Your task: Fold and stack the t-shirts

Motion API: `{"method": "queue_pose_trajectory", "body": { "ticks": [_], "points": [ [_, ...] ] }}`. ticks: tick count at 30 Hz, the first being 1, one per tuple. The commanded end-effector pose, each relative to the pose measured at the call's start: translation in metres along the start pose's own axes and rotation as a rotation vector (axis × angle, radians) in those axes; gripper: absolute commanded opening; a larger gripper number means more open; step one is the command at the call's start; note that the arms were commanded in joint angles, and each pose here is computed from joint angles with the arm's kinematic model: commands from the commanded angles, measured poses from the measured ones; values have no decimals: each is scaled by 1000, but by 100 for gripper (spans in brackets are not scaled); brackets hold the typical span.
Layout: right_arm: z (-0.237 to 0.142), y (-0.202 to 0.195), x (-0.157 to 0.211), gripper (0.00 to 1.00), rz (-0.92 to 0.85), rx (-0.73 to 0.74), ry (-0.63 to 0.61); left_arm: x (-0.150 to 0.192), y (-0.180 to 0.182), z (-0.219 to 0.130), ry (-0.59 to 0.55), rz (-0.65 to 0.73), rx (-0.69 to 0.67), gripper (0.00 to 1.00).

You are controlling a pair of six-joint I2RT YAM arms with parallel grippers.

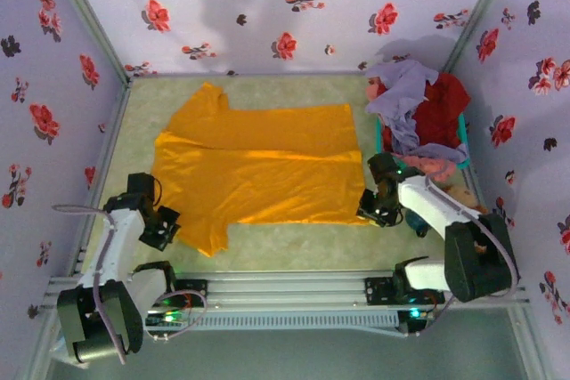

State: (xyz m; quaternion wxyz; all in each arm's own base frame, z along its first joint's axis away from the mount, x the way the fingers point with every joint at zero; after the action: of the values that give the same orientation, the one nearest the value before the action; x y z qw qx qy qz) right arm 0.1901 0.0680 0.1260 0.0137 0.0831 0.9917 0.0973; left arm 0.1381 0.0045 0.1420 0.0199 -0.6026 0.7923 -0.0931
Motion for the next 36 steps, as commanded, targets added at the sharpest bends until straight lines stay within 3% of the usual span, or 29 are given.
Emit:
{"method": "queue_pose_trajectory", "body": {
  "ticks": [1, 10, 17, 21, 28, 36],
  "points": [
    [9, -1, 2, 30, -21, 9, 31, -2, -2, -2, -22, 11, -5, 0],
    [22, -3, 1, 21, -56, 40, 57, -4, -7, 5, -31, 4, 10, 0],
    [17, -2, 6, 0, -88, 46, 87, -4, -5, -2, -32, 73, -49, 0],
    [12, -1, 21, 0, -74, 52, 118, 0, 11, -20, -71, 32, -118, 0],
    [8, 6, 27, 0, -64, 142, 183, 8, 39, -19, -136, -180, -59, 0],
    [-2, 16, 36, 0, -48, 123, 182, 16, 53, -33, -152, -143, -25, 0]
  ]
}}
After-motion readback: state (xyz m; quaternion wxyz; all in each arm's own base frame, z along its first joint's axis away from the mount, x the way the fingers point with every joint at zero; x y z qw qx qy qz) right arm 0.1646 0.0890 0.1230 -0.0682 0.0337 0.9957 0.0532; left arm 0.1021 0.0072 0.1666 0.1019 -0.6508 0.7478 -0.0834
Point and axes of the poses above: each hand's point on the last joint's axis, 136 mm out from that joint toward the fingers, its own z axis out along the fingers, its own y axis along the line the jaws close on, x = y × z, the point moved 10 cm from there along -z, back along the fingers, and after that the axes turned 14 degrees about -z, right-handed, at the moved point
